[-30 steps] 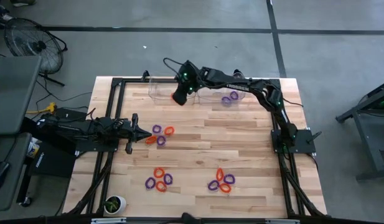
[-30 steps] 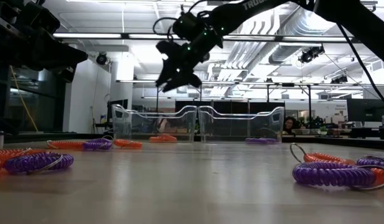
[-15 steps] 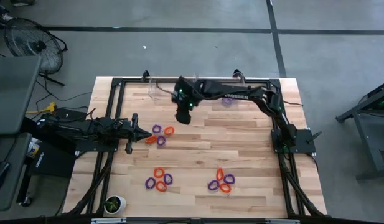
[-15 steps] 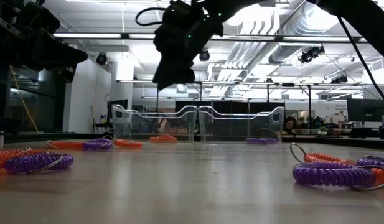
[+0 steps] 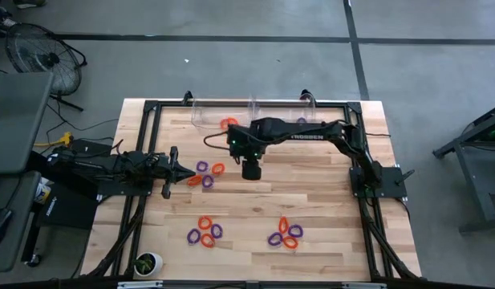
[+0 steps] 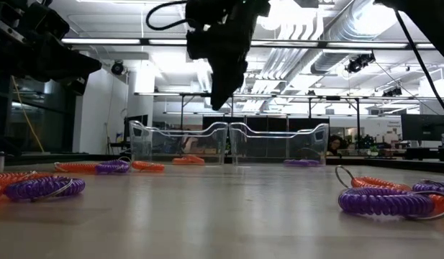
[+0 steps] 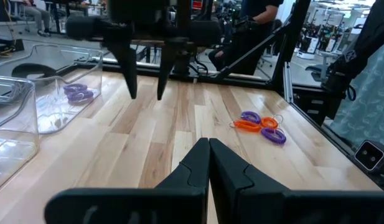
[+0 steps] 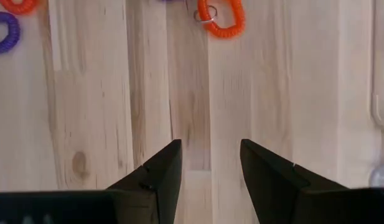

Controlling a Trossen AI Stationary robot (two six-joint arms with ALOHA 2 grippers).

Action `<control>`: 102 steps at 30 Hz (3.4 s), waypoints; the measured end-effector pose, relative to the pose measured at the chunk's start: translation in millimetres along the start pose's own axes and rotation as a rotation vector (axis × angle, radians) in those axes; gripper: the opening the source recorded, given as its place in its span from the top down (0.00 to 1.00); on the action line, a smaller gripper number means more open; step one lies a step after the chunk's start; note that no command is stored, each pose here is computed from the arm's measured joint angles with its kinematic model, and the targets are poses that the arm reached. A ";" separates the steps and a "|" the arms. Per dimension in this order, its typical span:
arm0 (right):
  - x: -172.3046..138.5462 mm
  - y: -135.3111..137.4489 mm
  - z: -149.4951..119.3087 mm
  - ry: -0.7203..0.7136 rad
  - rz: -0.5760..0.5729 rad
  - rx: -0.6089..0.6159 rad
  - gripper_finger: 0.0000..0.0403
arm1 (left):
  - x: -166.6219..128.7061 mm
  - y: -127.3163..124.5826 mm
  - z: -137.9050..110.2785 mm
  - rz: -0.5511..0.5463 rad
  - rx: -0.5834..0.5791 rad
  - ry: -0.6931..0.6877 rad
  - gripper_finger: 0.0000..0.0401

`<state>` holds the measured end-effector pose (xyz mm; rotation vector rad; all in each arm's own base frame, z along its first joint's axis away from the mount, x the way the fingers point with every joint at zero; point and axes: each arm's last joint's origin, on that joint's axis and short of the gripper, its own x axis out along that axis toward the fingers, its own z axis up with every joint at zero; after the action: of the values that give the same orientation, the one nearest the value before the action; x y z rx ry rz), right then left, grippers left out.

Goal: Sort spring keychains
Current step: Put the violet spring keychain into the right transparent bin

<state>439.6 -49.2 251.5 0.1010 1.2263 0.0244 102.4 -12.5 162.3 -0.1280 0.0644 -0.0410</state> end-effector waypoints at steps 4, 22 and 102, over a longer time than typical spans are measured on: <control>0.0 18.1 -5.2 0.059 0.009 0.062 0.61 | 0.0 0.0 0.0 0.000 0.000 -0.001 1.00; -3.8 119.2 -47.7 0.262 -0.094 0.186 0.61 | 0.0 0.0 0.0 0.000 0.000 0.000 1.00; 73.3 190.0 -229.4 0.137 -0.045 -0.010 0.69 | 0.0 0.0 0.0 0.000 0.000 0.000 1.00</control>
<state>255.4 160.0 123.4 0.0632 1.3646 -0.0018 102.4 -12.5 162.3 -0.1280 0.0644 -0.0407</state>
